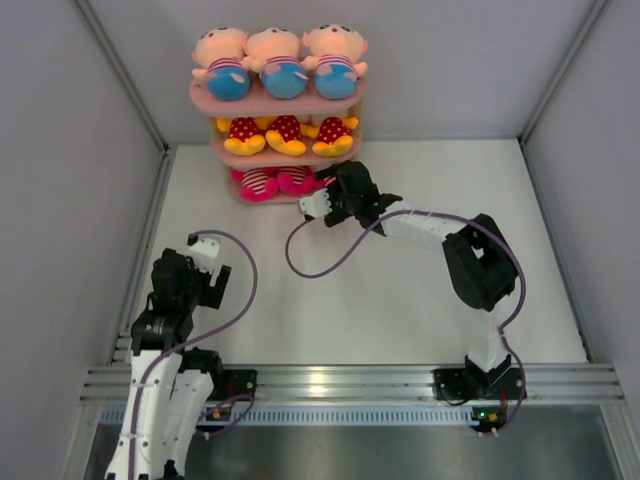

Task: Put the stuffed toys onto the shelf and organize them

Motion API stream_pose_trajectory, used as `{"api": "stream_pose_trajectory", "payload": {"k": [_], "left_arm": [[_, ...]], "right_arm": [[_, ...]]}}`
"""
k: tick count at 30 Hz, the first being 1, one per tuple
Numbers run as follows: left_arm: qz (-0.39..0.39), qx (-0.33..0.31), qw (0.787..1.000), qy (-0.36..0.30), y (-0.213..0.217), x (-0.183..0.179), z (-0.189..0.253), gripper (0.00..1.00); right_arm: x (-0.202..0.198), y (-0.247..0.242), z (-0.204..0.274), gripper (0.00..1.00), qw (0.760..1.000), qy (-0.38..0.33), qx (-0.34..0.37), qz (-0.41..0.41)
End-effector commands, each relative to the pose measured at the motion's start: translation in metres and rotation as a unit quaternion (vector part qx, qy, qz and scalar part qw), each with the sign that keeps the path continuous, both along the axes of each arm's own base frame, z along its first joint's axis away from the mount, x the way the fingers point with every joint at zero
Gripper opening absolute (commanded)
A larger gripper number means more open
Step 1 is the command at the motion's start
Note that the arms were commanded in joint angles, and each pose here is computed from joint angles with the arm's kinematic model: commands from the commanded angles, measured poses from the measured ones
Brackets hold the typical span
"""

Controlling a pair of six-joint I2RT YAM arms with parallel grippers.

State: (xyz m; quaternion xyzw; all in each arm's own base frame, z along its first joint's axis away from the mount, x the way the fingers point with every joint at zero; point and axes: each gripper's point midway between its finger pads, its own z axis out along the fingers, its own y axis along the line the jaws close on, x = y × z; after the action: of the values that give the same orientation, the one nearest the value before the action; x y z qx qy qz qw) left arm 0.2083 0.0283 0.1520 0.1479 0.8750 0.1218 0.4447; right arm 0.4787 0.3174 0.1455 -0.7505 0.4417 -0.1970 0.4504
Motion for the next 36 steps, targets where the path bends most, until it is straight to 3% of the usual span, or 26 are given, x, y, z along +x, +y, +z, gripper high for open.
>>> {"api": "stream_pose_trajectory", "payload": {"k": [1, 5, 8, 10, 12, 14, 15, 17, 18, 20, 21, 23, 25, 28, 30, 36], "left_arm": [[-0.003, -0.002, 1.000, -0.025, -0.001, 0.007, 0.007, 0.98], [-0.003, -0.003, 1.000, -0.028, -0.001, 0.006, 0.008, 0.98], [-0.006, -0.003, 1.000, -0.029, -0.001, 0.006, 0.007, 0.98], [-0.010, -0.003, 1.000, -0.030, -0.002, 0.005, 0.006, 0.98], [-0.012, -0.004, 0.999, -0.032, -0.003, 0.005, 0.006, 0.98], [-0.014, -0.003, 0.999, -0.033, -0.004, 0.004, 0.005, 0.98], [-0.005, -0.003, 0.999, -0.032, 0.001, 0.003, 0.004, 0.98], [-0.011, -0.004, 0.999, -0.033, -0.001, 0.003, 0.003, 0.98], [-0.019, -0.004, 0.999, -0.033, -0.003, 0.003, 0.002, 0.98], [-0.023, -0.003, 0.999, -0.033, -0.004, 0.002, 0.000, 0.98], [-0.028, -0.003, 0.999, -0.030, -0.005, 0.001, -0.003, 0.98], [-0.029, -0.001, 0.999, -0.035, -0.005, 0.000, -0.002, 0.98], [-0.031, -0.002, 0.999, -0.040, -0.005, -0.001, -0.001, 0.98], [-0.034, 0.001, 0.998, -0.045, -0.005, -0.002, -0.001, 0.98], [-0.047, -0.002, 0.998, -0.042, -0.009, -0.002, -0.005, 0.98], [-0.034, 0.000, 0.998, -0.060, -0.002, -0.005, -0.002, 0.98]], "right_arm": [[-0.001, 0.009, 0.053, 0.99, 0.997, -0.047, 0.063, -0.008], [-0.034, 0.005, 0.055, 0.99, 0.996, -0.021, 0.089, 0.002], [-0.075, 0.003, 0.056, 0.99, 0.991, 0.051, 0.120, -0.022], [-0.097, 0.006, 0.071, 0.99, 0.970, 0.120, 0.201, -0.071], [-0.115, -0.008, 0.060, 0.99, 0.934, 0.206, 0.251, -0.152], [-0.125, -0.025, 0.061, 0.99, 0.908, 0.246, 0.279, -0.193], [-0.130, -0.035, 0.055, 0.99, 0.881, 0.275, 0.303, -0.237], [-0.122, -0.071, 0.057, 0.99, 0.843, 0.260, 0.336, -0.331], [-0.121, -0.101, 0.048, 0.99, 0.788, 0.277, 0.362, -0.415], [-0.118, -0.144, 0.044, 0.99, 0.708, 0.280, 0.398, -0.512], [-0.117, -0.187, 0.039, 0.99, 0.619, 0.278, 0.440, -0.588], [-0.129, -0.234, 0.017, 0.99, 0.528, 0.279, 0.466, -0.653], [-0.147, -0.297, -0.001, 0.99, 0.407, 0.259, 0.514, -0.709], [-0.178, -0.362, -0.014, 0.99, 0.297, 0.207, 0.557, -0.747], [-0.192, -0.384, -0.015, 0.99, 0.275, 0.174, 0.568, -0.756], [-0.217, -0.395, -0.003, 0.99, 0.289, 0.112, 0.591, -0.744]]}}
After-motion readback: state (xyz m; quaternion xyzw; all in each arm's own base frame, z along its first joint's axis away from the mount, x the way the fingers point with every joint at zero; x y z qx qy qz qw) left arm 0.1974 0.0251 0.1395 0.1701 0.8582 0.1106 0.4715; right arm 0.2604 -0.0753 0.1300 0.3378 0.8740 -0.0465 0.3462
